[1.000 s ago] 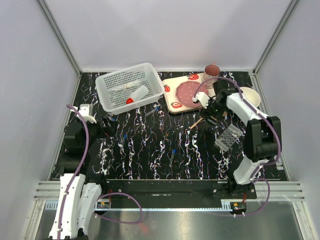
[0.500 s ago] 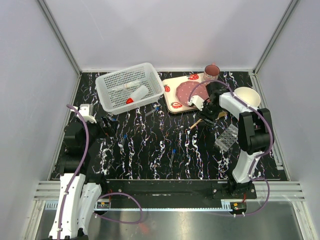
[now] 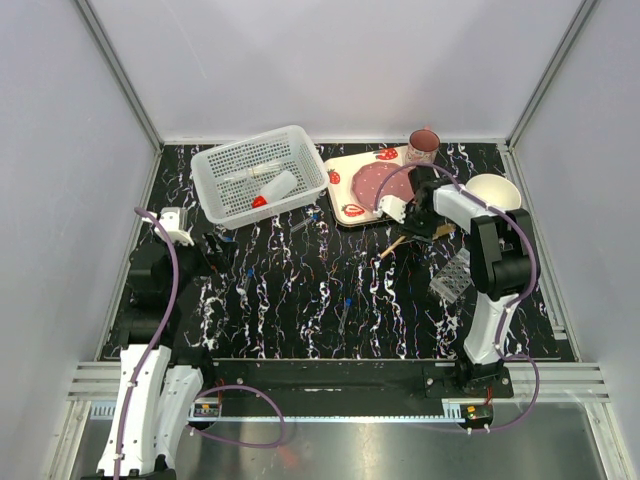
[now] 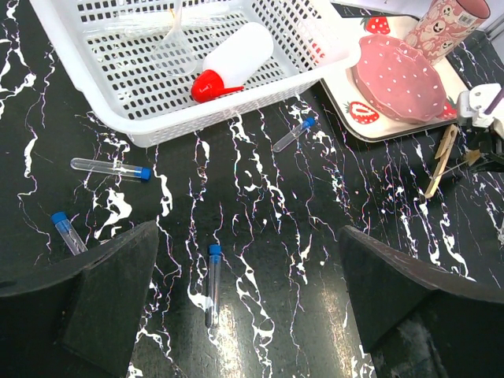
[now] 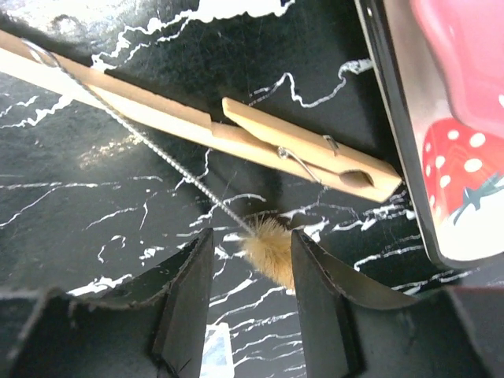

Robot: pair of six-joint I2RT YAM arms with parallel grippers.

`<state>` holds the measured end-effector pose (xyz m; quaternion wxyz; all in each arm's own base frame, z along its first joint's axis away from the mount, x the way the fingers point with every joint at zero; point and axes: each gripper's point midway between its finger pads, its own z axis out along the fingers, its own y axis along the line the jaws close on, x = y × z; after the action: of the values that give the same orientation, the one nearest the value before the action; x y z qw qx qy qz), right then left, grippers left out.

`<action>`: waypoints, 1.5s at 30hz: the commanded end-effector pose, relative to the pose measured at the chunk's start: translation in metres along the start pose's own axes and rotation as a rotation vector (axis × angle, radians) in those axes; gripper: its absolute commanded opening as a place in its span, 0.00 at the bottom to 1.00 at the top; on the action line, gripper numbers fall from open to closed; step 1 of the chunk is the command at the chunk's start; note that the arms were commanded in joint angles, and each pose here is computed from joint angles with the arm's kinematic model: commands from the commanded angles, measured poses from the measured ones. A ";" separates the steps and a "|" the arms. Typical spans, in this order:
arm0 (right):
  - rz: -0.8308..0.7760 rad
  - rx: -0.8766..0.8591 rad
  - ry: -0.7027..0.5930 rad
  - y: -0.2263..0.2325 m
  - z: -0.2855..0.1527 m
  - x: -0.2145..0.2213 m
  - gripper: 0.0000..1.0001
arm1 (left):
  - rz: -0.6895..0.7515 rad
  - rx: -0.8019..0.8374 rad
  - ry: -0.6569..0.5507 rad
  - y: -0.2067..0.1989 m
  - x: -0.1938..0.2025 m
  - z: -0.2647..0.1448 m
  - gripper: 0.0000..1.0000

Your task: Organize the chemistry lab equipment

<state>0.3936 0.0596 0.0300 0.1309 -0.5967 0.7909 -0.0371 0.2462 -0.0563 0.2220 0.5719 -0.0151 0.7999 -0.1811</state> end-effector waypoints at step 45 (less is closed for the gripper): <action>0.383 -0.741 -0.778 0.128 -0.176 -0.147 0.01 | -0.540 0.759 -0.039 -0.172 -0.024 0.011 0.97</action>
<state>0.2979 0.1881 0.1564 0.2268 -0.4730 0.7736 0.3556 0.2330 -0.1879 0.2238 0.4286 -0.0228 0.7301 -0.5317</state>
